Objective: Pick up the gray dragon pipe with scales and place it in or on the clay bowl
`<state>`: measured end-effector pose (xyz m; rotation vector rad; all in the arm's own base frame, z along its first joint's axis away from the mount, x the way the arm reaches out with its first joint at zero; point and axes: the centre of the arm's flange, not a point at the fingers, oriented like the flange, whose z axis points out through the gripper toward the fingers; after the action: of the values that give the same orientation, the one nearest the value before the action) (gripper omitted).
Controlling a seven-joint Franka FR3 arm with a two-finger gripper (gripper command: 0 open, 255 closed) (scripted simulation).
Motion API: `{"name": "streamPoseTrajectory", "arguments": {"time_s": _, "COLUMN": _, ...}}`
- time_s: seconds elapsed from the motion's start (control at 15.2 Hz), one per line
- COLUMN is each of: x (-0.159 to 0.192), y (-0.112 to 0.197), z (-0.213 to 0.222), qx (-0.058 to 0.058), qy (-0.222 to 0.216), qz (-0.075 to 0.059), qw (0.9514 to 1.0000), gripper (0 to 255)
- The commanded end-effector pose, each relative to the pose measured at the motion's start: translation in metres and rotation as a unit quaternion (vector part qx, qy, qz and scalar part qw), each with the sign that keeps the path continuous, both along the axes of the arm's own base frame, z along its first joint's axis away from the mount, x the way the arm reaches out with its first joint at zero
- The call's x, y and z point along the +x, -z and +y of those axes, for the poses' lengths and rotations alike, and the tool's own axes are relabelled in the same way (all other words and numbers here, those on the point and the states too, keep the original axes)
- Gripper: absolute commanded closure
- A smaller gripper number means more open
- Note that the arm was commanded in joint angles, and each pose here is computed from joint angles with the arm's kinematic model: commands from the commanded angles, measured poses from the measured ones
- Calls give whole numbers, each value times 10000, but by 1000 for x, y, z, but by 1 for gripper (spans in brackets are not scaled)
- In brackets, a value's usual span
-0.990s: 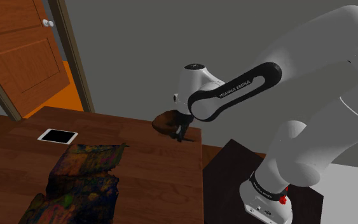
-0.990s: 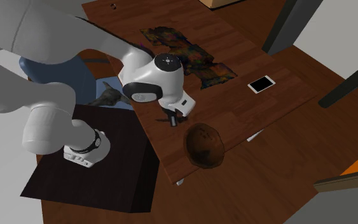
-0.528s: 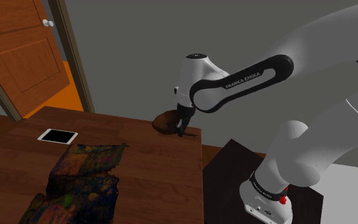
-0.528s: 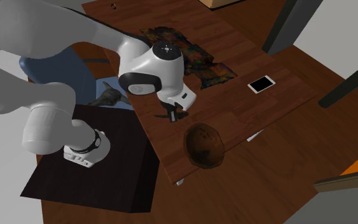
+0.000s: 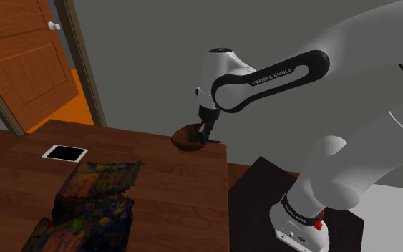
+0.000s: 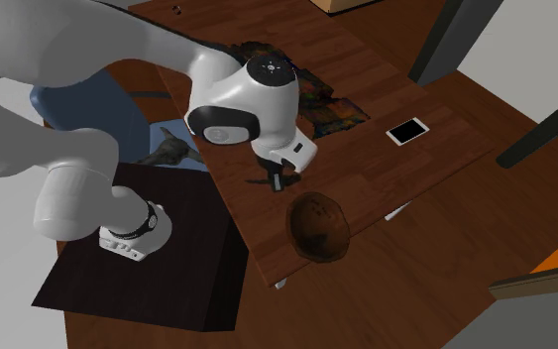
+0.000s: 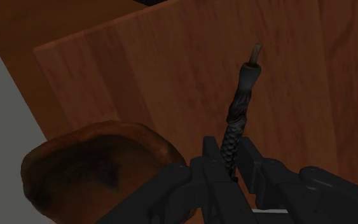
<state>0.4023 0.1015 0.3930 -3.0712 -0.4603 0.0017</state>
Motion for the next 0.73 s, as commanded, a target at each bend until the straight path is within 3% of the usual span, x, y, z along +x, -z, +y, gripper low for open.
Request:
{"name": "streamPoseTrajectory", "arguments": {"time_s": 0.0, "x": 24, "y": 1, "z": -13, "qx": -2, "qy": -3, "qz": -1, "qw": 10000, "gripper": 255}}
{"name": "streamPoseTrajectory", "arguments": {"time_s": 0.53, "x": 111, "y": 5, "z": -69, "qx": -2, "qy": -3, "qz": -1, "qw": 10000, "gripper": 255}}
{"name": "streamPoseTrajectory", "arguments": {"time_s": 0.66, "x": 111, "y": 15, "z": -69, "qx": -2, "qy": -3, "qz": -1, "qw": 10000, "gripper": 255}}
